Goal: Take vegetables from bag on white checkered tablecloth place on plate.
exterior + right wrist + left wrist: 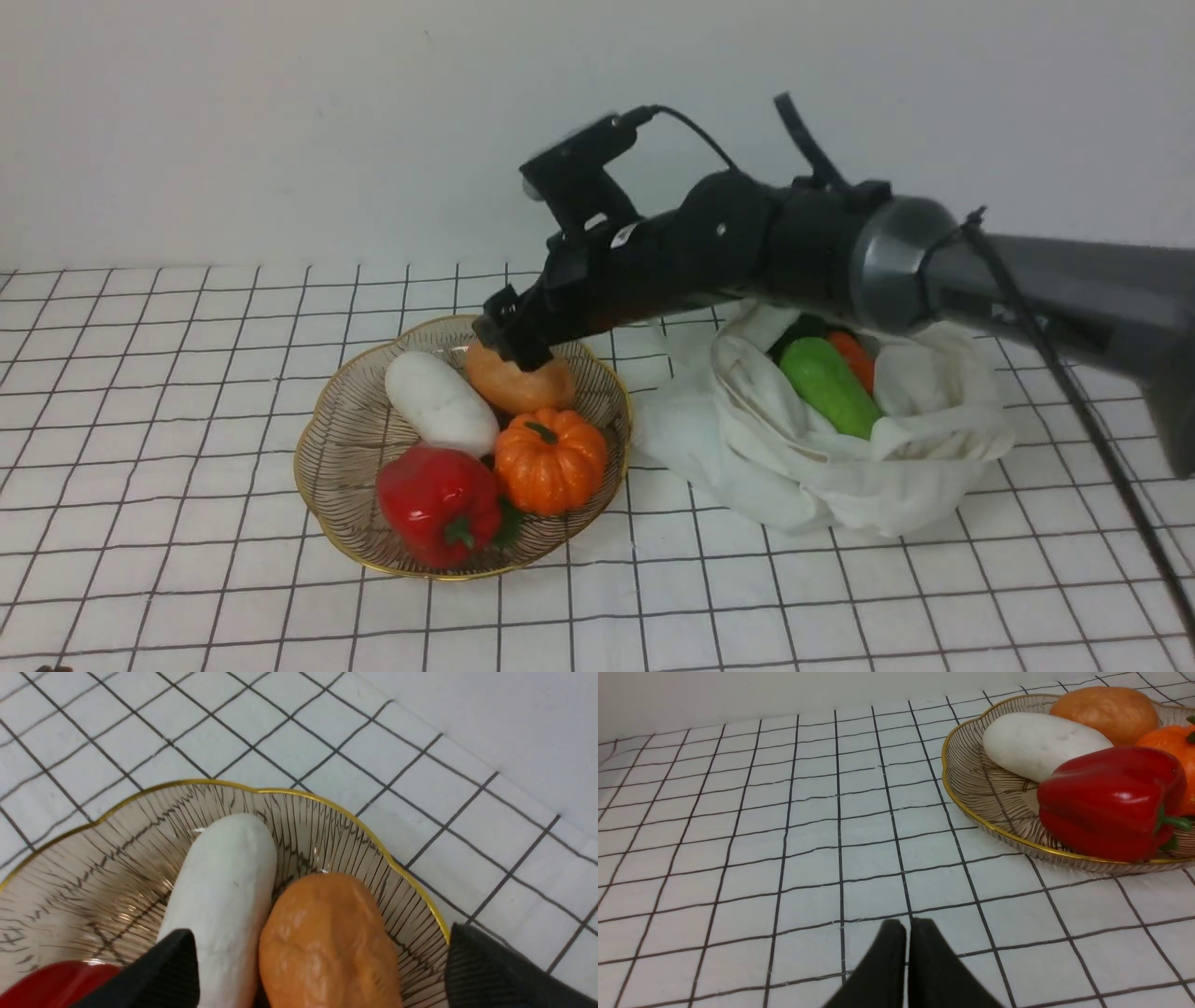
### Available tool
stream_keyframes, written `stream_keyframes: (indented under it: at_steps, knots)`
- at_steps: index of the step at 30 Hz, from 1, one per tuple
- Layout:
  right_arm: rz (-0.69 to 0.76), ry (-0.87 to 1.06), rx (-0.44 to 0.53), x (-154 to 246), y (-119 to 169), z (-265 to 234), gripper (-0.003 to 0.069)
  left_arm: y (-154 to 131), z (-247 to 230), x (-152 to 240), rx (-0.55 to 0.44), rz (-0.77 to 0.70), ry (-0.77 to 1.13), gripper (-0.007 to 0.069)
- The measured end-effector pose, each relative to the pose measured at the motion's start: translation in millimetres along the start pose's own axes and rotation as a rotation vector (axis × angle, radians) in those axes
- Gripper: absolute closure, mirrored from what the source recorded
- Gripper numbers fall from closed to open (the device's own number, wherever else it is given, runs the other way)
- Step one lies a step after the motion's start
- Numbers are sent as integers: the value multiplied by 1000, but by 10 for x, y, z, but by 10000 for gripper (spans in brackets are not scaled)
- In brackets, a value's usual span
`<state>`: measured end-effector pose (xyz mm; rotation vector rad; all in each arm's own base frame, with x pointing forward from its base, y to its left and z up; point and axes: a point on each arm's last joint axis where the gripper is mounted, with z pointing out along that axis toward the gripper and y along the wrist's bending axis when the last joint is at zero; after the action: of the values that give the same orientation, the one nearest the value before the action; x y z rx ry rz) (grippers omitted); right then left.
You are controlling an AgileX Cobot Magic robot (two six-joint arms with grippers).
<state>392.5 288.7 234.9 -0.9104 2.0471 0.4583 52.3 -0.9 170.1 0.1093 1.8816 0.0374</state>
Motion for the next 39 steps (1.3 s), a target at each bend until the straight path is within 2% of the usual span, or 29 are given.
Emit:
stream_keyframes:
  at_steps: [4,7,8,9,10,13,14,16,18,20,22,25,30,32,33,34,35,36,37,38,39]
  knots:
    - [41,29,16,-203,-103,-473,41,0,0,0,0,0,0,633]
    - [66,65,69,-305,-218,-912,112,0,0,0,0,0,0,633]
    - [78,99,115,-348,-280,-1125,167,0,0,0,0,0,0,633]
    - [90,101,116,-342,-285,-1160,176,0,0,0,0,0,0,633]
    - [120,135,164,-387,-314,-1444,258,0,0,0,0,0,0,633]
    - [154,175,244,-429,-318,-1923,411,0,0,0,0,0,0,633]
    - [157,174,280,-458,-286,-2175,493,0,0,0,0,0,0,633]
    - [172,153,312,-495,-208,-2549,596,0,0,0,0,0,0,633]
    - [195,110,334,-512,-93,-2990,650,0,0,0,0,0,0,633]
    - [208,83,340,-506,-38,-3174,659,0,0,0,0,0,0,633]
    - [225,-7,351,-370,142,-3671,671,0,0,0,0,0,0,633]
    - [229,-57,362,-226,239,-3905,671,0,0,0,0,0,0,633]
    - [234,-232,425,429,463,-4360,673,0,0,0,0,0,0,633]
    - [241,-364,461,759,557,-4482,673,0,0,0,0,0,0,633]
    - [249,-434,463,899,604,-4539,673,0,0,0,0,0,0,633]
    - [236,-482,408,991,647,-4608,673,0,0,0,0,0,0,633]
    - [244,-542,461,1075,675,-4630,673,0,0,0,0,0,0,633]
    - [241,-608,456,1214,718,-4650,673,0,0,0,0,0,0,633]
    - [195,-666,278,1350,757,-4654,673,0,0,0,0,0,0,633]
    - [228,-727,439,1478,791,-4642,673,0,0,0,0,0,0,633]
    - [211,-783,430,1633,820,-4580,673,0,0,0,0,0,0,633]
